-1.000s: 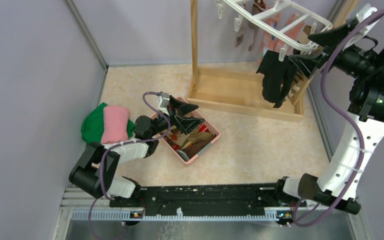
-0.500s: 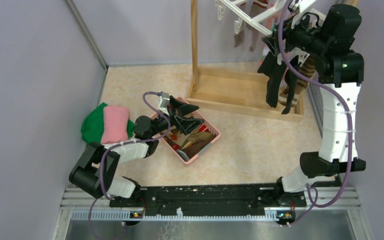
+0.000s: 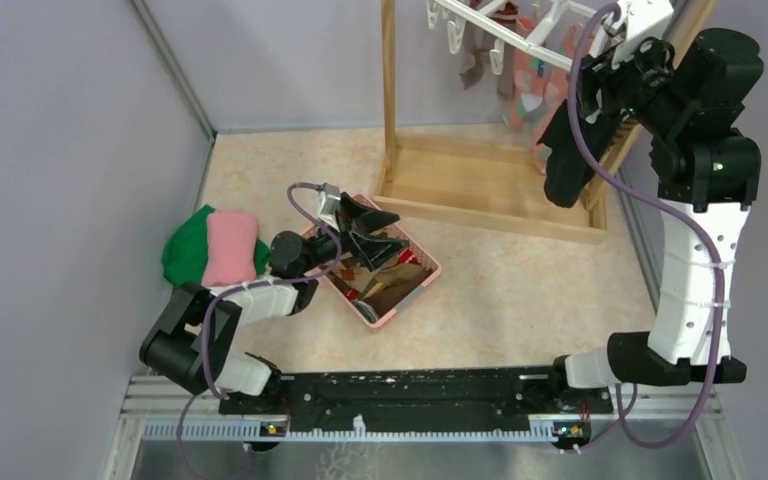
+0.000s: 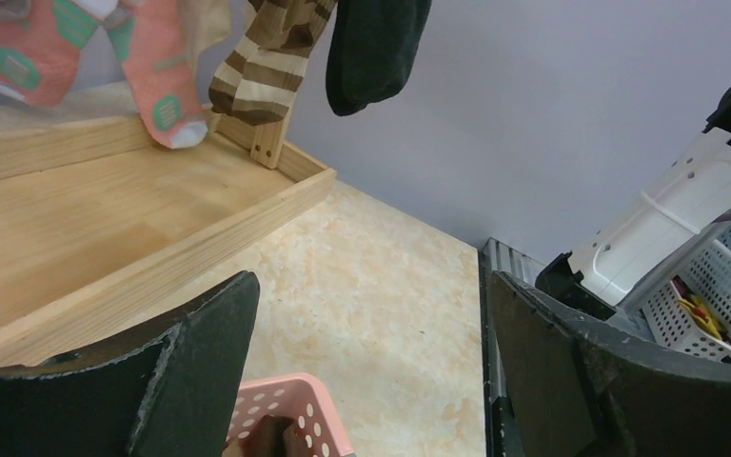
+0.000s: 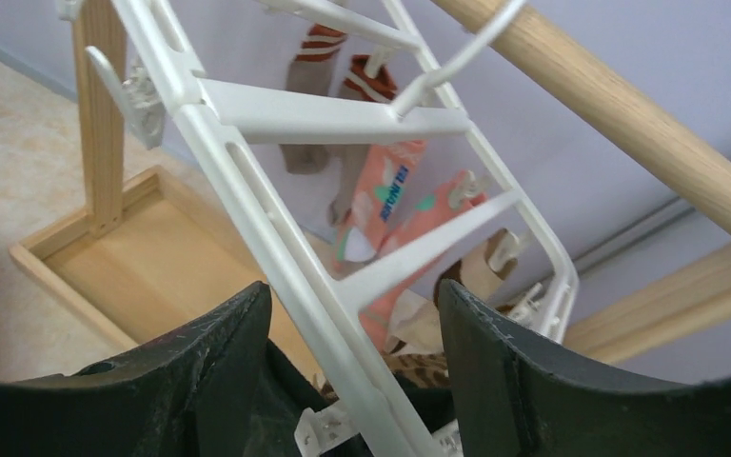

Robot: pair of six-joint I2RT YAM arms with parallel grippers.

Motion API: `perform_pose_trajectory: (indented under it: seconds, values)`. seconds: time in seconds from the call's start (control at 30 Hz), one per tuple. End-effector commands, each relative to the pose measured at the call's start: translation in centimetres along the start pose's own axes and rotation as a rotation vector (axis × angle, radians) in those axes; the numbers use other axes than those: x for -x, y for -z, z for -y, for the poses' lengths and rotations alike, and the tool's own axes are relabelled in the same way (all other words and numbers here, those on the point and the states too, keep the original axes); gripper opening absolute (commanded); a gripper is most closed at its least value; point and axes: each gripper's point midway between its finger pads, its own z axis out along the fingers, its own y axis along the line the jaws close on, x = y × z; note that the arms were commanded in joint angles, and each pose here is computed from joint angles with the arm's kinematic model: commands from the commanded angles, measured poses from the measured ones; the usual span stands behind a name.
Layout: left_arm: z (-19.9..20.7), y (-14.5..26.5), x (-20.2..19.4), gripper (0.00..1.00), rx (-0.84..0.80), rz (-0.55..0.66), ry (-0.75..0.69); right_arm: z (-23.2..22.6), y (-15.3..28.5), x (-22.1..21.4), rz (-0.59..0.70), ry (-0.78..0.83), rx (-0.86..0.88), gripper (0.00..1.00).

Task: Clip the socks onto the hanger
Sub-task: Rotate the hanger.

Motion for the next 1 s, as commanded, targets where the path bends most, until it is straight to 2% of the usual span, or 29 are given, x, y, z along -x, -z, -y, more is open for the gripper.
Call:
perform_pose_trajectory:
  seconds: [0.0,0.4,0.97]
  values:
    - [1.0,-0.4,1.4,0.96,-0.058,0.038,-0.035,3.0,2.0,-0.2,0.008,-0.009,-0.106,0.64]
    - [1.0,-0.6,1.3,0.96,-0.068,0.031,-0.013,8.2,3.6,-4.0,-0.032,-0.072,-0.194,0.59]
    - [0.9,-0.7,1.0,0.97,-0.074,0.026,0.022,14.2,1.9,-7.4,-0.012,-0.064,-0.216,0.58]
